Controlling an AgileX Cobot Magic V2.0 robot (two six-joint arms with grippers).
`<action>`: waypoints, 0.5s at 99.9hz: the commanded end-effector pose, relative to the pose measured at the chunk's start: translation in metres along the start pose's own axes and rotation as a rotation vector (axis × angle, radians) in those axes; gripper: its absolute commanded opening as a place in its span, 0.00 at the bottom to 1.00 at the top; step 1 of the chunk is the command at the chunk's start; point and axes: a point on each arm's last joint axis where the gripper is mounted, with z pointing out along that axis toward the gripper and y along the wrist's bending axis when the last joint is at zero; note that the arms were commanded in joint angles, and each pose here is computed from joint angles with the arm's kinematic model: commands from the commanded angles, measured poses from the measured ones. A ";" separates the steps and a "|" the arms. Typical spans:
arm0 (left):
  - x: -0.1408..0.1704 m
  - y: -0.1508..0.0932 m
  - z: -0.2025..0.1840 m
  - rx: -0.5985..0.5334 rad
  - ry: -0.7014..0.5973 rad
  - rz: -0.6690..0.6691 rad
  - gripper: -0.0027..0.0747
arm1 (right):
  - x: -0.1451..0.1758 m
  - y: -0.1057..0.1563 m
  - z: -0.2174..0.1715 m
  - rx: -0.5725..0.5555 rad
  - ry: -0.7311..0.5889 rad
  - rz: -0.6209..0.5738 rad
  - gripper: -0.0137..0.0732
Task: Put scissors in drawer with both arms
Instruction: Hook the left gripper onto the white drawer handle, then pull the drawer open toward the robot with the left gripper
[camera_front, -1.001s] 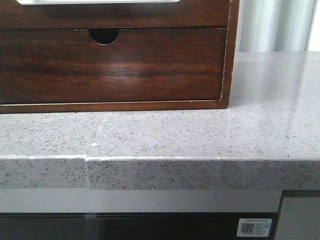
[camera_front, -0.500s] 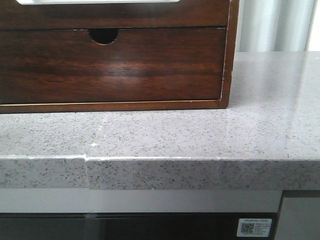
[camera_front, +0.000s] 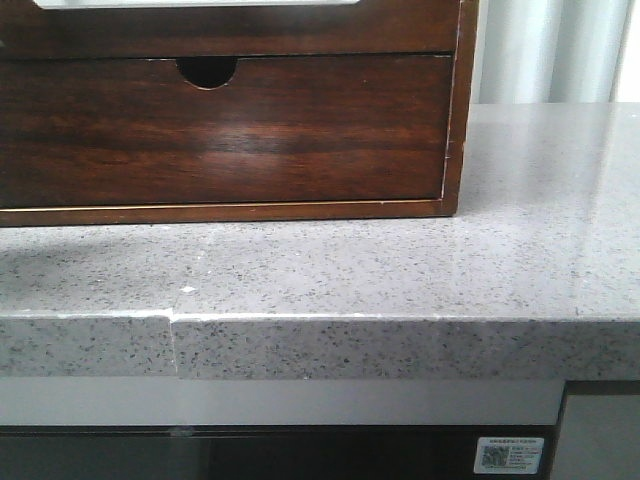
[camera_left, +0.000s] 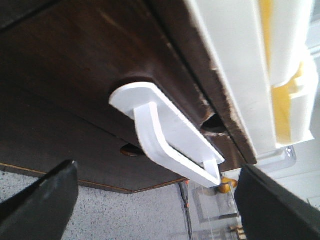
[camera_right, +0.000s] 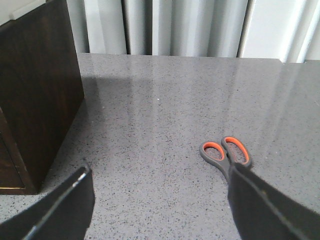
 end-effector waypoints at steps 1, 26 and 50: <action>-0.012 -0.015 0.006 0.114 -0.007 -0.032 0.74 | -0.018 -0.001 -0.002 0.008 -0.110 -0.007 0.74; -0.026 -0.016 0.026 0.146 0.043 -0.014 0.53 | -0.018 -0.001 -0.002 0.008 -0.110 -0.007 0.74; -0.031 -0.013 0.037 0.168 0.082 -0.029 0.40 | -0.018 -0.001 -0.002 0.008 -0.110 -0.007 0.74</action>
